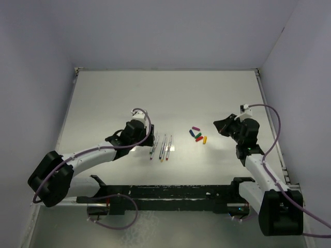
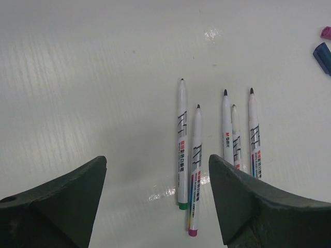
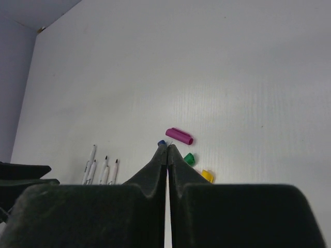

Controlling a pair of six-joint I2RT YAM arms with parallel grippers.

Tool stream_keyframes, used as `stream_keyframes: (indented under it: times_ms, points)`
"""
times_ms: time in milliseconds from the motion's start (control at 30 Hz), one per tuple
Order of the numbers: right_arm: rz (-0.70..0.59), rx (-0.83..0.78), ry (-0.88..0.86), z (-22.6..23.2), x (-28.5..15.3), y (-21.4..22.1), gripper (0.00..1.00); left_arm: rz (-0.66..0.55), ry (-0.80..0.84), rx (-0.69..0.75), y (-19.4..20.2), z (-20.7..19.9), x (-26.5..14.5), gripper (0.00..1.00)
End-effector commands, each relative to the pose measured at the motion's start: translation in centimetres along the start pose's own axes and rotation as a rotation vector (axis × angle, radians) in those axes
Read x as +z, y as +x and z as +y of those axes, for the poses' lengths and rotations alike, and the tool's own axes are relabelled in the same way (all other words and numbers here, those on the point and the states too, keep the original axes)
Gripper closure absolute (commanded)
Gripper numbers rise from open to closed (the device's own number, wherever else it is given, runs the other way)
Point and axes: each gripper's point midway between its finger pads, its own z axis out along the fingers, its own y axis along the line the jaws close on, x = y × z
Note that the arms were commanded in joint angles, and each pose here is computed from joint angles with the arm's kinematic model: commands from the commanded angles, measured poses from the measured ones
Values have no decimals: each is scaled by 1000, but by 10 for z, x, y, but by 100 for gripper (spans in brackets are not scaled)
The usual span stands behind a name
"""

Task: Insert the pens into the pen caps

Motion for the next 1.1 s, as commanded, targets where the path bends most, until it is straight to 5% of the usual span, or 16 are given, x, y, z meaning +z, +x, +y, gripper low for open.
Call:
stream_keyframes:
  times_ms: [0, 200, 233, 300, 333, 467, 600, 733, 1067]
  points:
    - [-44, -61, 49, -3, -3, -18, 100, -73, 51, -18, -27, -16, -1, 20]
    - [20, -67, -16, 7, -1, -9, 94, -121, 80, -32, -31, -18, -8, 37]
    - [55, -52, -22, 7, 0, -2, 93, -127, 83, -32, -32, -18, -9, 43]
    - [110, -10, -66, 11, 2, 13, 92, -141, 88, -34, -34, -18, -10, 72]
    - [111, -11, -72, 11, 3, 14, 94, -147, 93, -34, -34, -18, -11, 76]
    - [56, -23, -52, 8, 6, 4, 97, -128, 103, -9, -28, -19, -9, 56]
    - [45, -42, -7, 3, 5, -3, 85, -75, 71, 3, -17, -14, -2, 58]
    - [6, -69, 22, 2, -2, -12, 93, -27, 59, -2, -9, -14, 3, 42]
    - [-95, -131, 55, 12, -33, -34, 90, 28, 61, -2, 5, -16, 13, 42]
